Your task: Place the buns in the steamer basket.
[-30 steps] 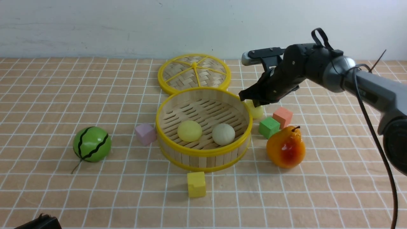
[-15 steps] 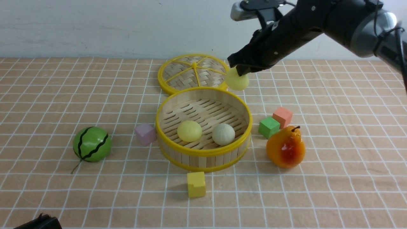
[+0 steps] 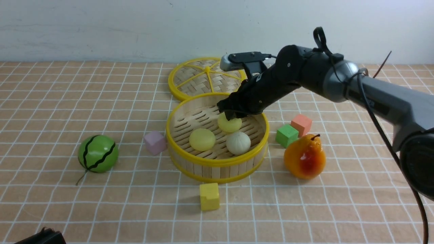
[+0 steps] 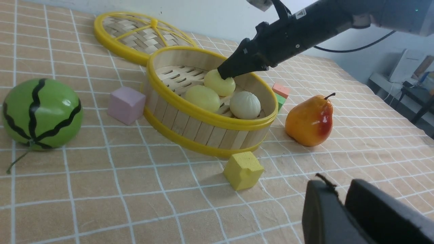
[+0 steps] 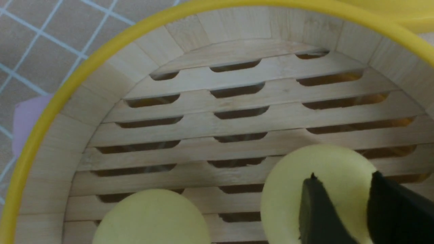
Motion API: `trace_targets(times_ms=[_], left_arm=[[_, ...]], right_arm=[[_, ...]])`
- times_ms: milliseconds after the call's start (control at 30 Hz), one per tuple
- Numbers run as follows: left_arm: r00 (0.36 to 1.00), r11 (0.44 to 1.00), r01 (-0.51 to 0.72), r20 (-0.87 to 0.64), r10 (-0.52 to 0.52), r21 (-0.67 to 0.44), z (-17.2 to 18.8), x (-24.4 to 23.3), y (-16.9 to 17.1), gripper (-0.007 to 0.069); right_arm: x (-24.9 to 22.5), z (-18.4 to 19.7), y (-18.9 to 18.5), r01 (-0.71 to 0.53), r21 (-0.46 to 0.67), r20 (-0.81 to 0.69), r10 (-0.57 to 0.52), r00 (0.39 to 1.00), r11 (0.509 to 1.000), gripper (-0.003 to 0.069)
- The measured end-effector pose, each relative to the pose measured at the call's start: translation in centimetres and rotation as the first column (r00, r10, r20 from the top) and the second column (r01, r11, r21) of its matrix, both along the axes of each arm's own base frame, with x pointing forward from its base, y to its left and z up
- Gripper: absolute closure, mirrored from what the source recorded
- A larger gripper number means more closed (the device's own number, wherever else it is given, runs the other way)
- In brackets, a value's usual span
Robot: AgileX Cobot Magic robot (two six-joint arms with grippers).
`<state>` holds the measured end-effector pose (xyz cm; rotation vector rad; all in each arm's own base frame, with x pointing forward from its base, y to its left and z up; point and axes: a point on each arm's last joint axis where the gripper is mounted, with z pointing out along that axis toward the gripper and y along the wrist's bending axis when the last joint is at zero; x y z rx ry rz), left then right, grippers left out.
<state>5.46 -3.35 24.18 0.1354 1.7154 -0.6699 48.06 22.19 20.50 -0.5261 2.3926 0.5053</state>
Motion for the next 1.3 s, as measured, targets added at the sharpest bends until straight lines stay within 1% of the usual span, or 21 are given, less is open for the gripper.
trace_targets(times_ms=[33,67,100,133,167,200,233,267,300,367,400,433,533,667,700,933,967,1033,1067,1200,1300], left_arm=[[1.000,1.000,0.000,0.000,0.000,0.000,0.0,0.0,0.0,0.0524],[1.000,1.000,0.000,0.000,0.000,0.000,0.0,0.0,0.0,0.0524],[1.000,1.000,0.000,0.000,0.000,0.000,0.0,0.0,0.0,0.0524],[1.000,1.000,0.000,0.000,0.000,0.000,0.0,0.0,0.0,0.0524],[1.000,1.000,0.000,0.000,0.000,0.000,0.0,0.0,0.0,0.0524],[1.000,1.000,0.000,0.000,0.000,0.000,0.0,0.0,0.0,0.0524],[1.000,1.000,0.000,0.000,0.000,0.000,0.0,0.0,0.0,0.0524],[1.000,1.000,0.000,0.000,0.000,0.000,0.0,0.0,0.0,0.0524],[1.000,1.000,0.000,0.000,0.000,0.000,0.0,0.0,0.0,0.0524],[1.000,1.000,0.000,0.000,0.000,0.000,0.0,0.0,0.0,0.0524],[1.000,1.000,0.000,0.000,0.000,0.000,0.0,0.0,0.0,0.0524],[1.000,1.000,0.000,0.000,0.000,0.000,0.0,0.0,0.0,0.0524],[1.000,1.000,0.000,0.000,0.000,0.000,0.0,0.0,0.0,0.0524],[1.000,1.000,0.000,0.000,0.000,0.000,0.0,0.0,0.0,0.0524],[1.000,1.000,0.000,0.000,0.000,0.000,0.0,0.0,0.0,0.0524],[1.000,1.000,0.000,0.000,0.000,0.000,0.0,0.0,0.0,0.0524],[1.000,1.000,0.000,0.000,0.000,0.000,0.0,0.0,0.0,0.0524],[1.000,1.000,0.000,0.000,0.000,0.000,0.0,0.0,0.0,0.0524],[1.000,1.000,0.000,0.000,0.000,0.000,0.0,0.0,0.0,0.0524],[1.000,1.000,0.000,0.000,0.000,0.000,0.0,0.0,0.0,0.0524],[1.000,1.000,0.000,0.000,0.000,0.000,0.0,0.0,0.0,0.0522]], right_arm=[[0.0,0.2,0.0,0.000,0.002,0.003,0.000,1.000,1.000,0.0340],[-0.1,0.5,0.0,-0.002,0.003,0.003,0.002,1.000,1.000,0.0319],[-0.4,1.3,-0.1,-0.007,0.005,-0.002,0.007,1.000,1.000,0.0251],[-1.1,3.1,-0.3,-0.011,0.011,-0.004,0.011,1.000,1.000,0.0216],[-1.1,3.0,-0.3,-0.014,0.009,-0.010,0.014,1.000,1.000,0.0216],[-2.2,5.5,-0.7,-0.025,0.001,-0.020,0.025,0.999,1.000,0.0211],[-2.3,5.9,-0.8,-0.023,0.001,-0.012,0.023,1.000,1.000,0.0213],[-3.9,8.9,-1.6,-0.029,-0.029,-0.018,0.028,0.999,0.999,0.0249],[-4.2,9.2,-1.7,-0.032,-0.038,-0.030,0.031,0.999,0.999,0.0256],[-7.2,13.5,-3.5,-0.008,-0.096,-0.049,0.003,0.999,0.995,0.0382],[-9.1,15.7,-4.5,0.014,-0.118,-0.043,-0.020,0.999,0.993,0.0480],[-10.2,16.7,-5.1,0.026,-0.127,-0.044,-0.032,0.999,0.992,0.0538],[-14.2,19.0,-7.0,0.064,-0.125,-0.049,-0.070,0.996,0.990,0.0664],[-19.0,20.2,-9.0,0.104,-0.095,-0.042,-0.108,0.993,0.990,0.0676],[-21.7,20.3,-10.1,0.124,-0.075,-0.032,-0.126,0.991,0.989,0.0675],[-30.9,19.3,-13.8,0.152,-0.023,-0.008,-0.152,0.988,0.988,0.0668],[-30.9,19.1,-13.8,0.151,-0.026,-0.014,-0.152,0.988,0.988,0.0668],[-35.1,19.3,-15.5,0.152,0.019,0.059,-0.153,0.987,0.988,0.0669],[-35.4,19.3,-15.6,0.151,0.022,0.065,-0.152,0.986,0.988,0.0668],[-42.0,18.6,-18.2,0.136,0.108,0.194,-0.155,0.969,0.985,0.0662],[-43.6,17.4,-19.2,0.167,0.122,0.234,-0.191,0.953,0.979,0.0660]])
